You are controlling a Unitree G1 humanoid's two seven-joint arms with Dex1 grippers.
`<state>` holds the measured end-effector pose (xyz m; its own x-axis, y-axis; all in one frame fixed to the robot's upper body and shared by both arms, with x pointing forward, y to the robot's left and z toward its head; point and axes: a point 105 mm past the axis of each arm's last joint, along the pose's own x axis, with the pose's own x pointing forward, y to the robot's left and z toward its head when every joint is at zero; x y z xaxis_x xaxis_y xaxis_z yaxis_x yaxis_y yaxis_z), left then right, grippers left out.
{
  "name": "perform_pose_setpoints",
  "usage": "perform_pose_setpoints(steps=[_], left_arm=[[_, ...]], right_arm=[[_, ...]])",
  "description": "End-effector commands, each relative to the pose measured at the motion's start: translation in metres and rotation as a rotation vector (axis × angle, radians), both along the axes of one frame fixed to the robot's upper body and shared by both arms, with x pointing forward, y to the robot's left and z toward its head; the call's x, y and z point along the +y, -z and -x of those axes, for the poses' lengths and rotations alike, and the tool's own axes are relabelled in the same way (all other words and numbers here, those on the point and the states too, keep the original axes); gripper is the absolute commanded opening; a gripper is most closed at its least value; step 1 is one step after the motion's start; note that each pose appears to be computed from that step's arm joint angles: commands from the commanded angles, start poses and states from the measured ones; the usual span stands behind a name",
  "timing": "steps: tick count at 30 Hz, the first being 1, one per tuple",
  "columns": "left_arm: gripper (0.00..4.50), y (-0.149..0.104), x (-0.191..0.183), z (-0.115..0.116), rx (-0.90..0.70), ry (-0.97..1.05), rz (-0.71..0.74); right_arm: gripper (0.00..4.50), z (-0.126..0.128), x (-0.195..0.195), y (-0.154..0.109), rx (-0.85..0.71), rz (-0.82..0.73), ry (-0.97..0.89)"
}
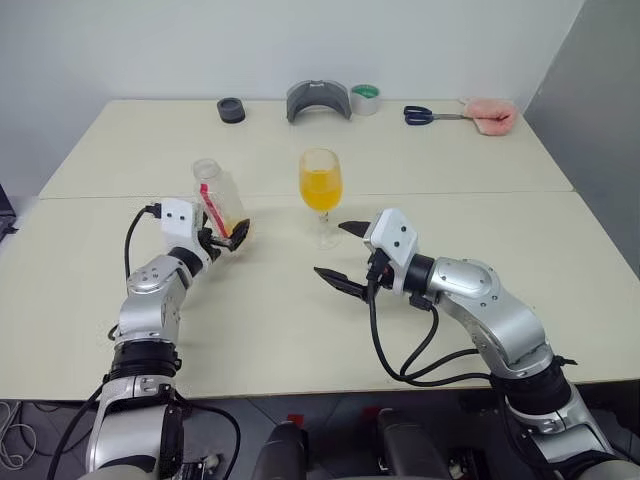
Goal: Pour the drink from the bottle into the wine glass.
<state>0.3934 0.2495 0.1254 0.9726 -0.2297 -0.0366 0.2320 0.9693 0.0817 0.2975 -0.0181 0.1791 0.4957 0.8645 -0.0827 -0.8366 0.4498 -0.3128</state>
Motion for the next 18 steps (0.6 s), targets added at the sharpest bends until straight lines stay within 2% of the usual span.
perform_pose_setpoints(steps=[1,6,8,12,18], left_arm=[[4.47,-0.013,-0.003,0.006,-0.072,0.009,-0.031],[4.47,-0.004,0.001,0.028,-0.06,-0.03,-0.042],[4.47,-0.001,0.001,0.036,-0.043,-0.034,-0.019],[4.47,-0.002,0.003,0.048,-0.043,-0.094,0.03],[4.47,0.001,0.002,0.064,-0.021,-0.172,0.06]], right_arm=[[4.5,0.001,-0.005,-0.003,-0.029,-0.027,0.011],[4.5,0.012,-0.026,0.029,-0.01,-0.097,0.08],[4.5,0.008,-0.039,0.035,-0.01,-0.136,0.167],[4.5,-0.005,-0.085,0.045,-0.035,-0.275,0.49],[4.5,-0.01,-0.102,0.057,-0.022,-0.337,0.621]])
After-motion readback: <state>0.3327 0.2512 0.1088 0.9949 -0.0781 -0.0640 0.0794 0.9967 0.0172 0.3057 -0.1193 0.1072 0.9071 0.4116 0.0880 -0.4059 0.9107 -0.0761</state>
